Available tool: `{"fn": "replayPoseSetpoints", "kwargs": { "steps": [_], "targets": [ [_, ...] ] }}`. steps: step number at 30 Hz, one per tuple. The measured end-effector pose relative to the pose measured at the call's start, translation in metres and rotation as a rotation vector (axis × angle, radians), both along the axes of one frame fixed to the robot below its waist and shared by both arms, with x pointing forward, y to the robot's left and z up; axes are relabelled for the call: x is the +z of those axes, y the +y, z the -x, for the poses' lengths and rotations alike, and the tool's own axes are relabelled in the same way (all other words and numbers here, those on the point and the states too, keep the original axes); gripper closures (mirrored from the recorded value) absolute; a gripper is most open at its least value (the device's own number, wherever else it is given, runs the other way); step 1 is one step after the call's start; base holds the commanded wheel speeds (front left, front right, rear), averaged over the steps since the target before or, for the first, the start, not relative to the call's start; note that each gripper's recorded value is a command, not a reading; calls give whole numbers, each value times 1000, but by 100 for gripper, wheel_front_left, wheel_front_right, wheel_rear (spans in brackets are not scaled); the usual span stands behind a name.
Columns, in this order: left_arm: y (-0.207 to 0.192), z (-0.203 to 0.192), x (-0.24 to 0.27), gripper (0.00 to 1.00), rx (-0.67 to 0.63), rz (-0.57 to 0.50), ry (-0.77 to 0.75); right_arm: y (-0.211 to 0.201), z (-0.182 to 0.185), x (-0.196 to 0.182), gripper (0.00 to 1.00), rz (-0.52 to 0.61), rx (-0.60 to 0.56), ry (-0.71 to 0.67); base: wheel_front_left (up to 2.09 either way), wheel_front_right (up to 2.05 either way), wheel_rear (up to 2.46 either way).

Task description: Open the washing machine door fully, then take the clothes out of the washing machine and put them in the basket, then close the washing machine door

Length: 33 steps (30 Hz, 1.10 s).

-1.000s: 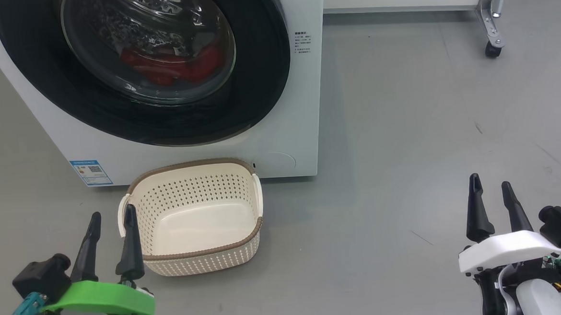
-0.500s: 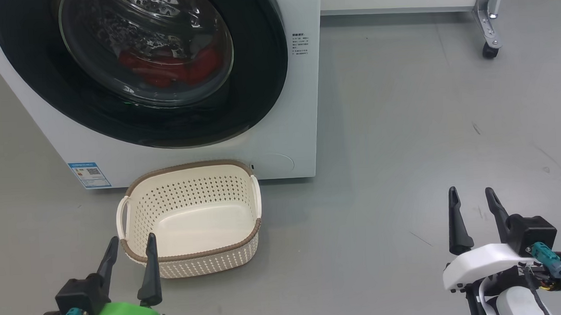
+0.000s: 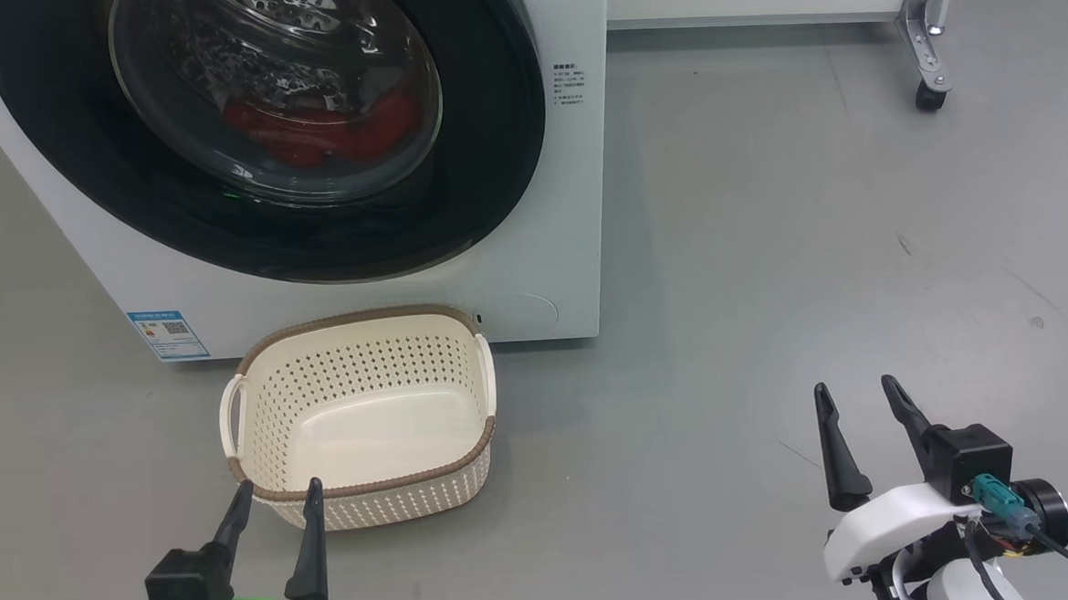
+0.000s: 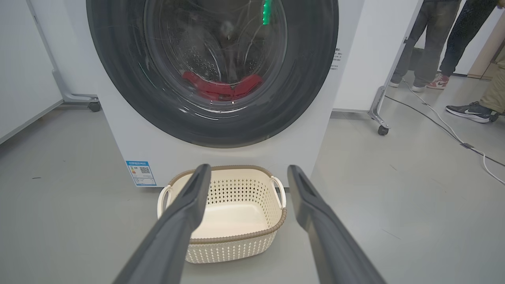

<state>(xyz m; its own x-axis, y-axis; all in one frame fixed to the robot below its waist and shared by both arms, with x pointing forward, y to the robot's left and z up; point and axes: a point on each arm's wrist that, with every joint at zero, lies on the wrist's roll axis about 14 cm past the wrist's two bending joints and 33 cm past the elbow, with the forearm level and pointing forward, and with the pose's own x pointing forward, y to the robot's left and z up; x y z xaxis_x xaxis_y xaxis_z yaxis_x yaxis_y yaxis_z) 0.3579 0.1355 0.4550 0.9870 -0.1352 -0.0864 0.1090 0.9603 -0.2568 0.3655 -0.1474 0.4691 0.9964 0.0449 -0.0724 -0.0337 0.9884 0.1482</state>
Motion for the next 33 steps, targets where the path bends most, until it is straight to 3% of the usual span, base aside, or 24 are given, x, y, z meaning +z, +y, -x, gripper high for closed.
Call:
{"fn": "replayPoseSetpoints", "kwargs": {
  "steps": [33],
  "targets": [
    [5,1,-10,0,28,11,35,4,-2,-8,0,-7,10,30,0,0,0]
  ]
}}
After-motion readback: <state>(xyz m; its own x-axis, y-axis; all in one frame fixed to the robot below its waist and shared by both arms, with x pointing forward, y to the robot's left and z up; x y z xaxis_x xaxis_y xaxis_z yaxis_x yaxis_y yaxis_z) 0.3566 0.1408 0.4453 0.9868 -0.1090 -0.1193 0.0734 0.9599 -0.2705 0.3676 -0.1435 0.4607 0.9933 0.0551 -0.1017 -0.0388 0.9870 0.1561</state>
